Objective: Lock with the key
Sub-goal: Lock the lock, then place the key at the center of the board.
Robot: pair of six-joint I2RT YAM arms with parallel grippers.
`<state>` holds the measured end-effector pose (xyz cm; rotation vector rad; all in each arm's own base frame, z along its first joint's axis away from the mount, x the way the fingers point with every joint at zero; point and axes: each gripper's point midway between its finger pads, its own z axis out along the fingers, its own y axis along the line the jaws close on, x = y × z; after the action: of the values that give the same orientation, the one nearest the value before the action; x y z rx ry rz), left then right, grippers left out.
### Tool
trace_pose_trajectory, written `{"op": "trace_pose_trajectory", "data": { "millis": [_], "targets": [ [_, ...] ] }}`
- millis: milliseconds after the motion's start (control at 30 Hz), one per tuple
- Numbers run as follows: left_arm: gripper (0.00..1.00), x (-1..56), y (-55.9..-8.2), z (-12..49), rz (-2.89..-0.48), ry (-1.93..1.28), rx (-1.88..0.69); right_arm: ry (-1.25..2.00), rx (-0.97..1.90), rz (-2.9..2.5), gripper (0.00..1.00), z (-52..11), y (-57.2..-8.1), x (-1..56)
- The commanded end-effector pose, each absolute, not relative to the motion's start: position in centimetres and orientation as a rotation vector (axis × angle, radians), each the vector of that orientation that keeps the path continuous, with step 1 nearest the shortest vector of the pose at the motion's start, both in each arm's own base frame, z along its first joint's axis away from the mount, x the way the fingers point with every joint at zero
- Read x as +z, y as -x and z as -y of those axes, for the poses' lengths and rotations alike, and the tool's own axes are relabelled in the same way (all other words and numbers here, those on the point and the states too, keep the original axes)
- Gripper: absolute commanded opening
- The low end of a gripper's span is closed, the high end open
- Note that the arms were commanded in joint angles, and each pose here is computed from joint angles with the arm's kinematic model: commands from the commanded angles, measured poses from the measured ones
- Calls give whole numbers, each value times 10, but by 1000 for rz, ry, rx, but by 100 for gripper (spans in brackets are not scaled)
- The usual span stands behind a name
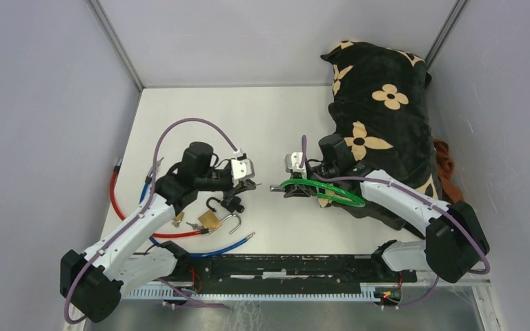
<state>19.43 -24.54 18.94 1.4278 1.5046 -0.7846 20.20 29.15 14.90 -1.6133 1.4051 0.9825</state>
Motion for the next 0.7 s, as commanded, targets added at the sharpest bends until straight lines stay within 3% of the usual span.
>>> {"op": "trace_pose_trajectory", "data": {
  "millis": [0, 267, 500, 667],
  "targets": [
    [2, 185, -209, 208, -1610, -1410, -645, 1584, 954, -1385, 0, -282, -208, 164],
    [2, 182, -231, 204, -1543, -1350, -536, 1450, 903, -1460, 0, -288, -231, 177],
    [2, 182, -303, 205, -1389, -1328, -189, 1226, 638, -1546, 0, -281, -293, 214],
    [2, 145, -297, 235, -1264, -1534, -212, 1136, 583, -1625, 0, -276, -324, 214]
  ]
}}
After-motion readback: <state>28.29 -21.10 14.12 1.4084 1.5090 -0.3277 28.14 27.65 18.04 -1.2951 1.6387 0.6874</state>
